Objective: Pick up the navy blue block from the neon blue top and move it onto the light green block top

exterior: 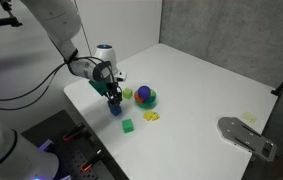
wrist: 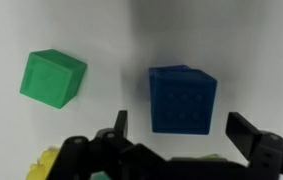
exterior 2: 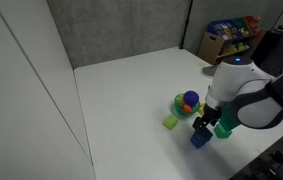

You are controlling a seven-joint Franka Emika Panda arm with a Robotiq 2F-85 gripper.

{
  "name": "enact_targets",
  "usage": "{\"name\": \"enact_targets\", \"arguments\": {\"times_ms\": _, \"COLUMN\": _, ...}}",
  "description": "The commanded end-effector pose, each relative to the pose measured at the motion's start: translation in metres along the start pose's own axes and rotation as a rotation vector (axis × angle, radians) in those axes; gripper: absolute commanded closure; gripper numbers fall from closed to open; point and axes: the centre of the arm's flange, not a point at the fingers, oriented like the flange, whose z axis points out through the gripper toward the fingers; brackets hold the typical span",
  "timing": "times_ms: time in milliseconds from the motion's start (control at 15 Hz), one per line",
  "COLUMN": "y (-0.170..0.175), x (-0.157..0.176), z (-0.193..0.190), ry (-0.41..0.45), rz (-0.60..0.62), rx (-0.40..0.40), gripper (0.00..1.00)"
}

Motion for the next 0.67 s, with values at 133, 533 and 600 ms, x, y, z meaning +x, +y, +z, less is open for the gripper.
{"name": "enact_targets", "arguments": {"times_ms": 133, "y": -0.011, "x": 0.014, "z": 0.03, "ry": 0.013, "rz": -0.053, "rx": 0.062, "gripper": 0.0}}
{"name": "enact_targets", "arguments": {"times_ms": 533, "y": -0.014, "x": 0.02, "z": 0.038, "ry": -0.016, "rz": -0.048, "rx": 0.041, "gripper": 0.44}}
{"name": "enact_targets", "arguments": {"times_ms": 600, "y": -0.015, "x": 0.022, "z": 0.034, "ry": -0.017, "rz": -0.044, "rx": 0.04, "gripper": 0.51}}
